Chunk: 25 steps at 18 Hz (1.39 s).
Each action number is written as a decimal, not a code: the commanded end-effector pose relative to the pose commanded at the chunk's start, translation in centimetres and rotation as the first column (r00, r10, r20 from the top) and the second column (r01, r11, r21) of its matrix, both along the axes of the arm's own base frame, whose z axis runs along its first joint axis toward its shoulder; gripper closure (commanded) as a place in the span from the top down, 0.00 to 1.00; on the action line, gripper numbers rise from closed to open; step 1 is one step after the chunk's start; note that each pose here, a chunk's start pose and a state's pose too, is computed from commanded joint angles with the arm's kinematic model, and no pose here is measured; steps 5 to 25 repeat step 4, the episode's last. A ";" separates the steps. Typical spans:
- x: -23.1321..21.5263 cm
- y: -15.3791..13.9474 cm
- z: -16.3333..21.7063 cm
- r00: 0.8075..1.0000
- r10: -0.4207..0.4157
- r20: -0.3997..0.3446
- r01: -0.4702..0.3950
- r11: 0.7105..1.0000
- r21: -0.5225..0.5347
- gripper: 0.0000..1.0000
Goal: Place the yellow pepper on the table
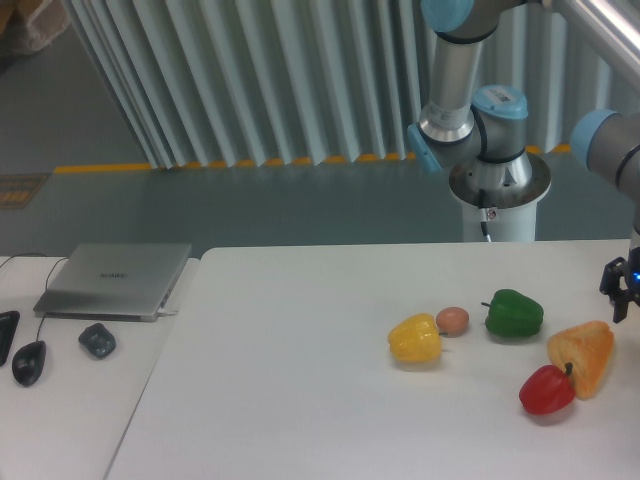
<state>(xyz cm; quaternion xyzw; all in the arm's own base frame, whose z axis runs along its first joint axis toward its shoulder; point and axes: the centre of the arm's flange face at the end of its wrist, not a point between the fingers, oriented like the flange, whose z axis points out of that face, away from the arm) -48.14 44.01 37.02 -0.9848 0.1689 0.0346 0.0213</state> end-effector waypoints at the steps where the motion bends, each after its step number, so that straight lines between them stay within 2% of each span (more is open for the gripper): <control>1: -0.1 -0.2 0.0 1.000 0.005 0.000 -0.005 1.000 0.000 1.00; 25: 0.0 -0.2 -0.1 1.000 0.005 0.003 -0.005 1.000 -0.001 1.00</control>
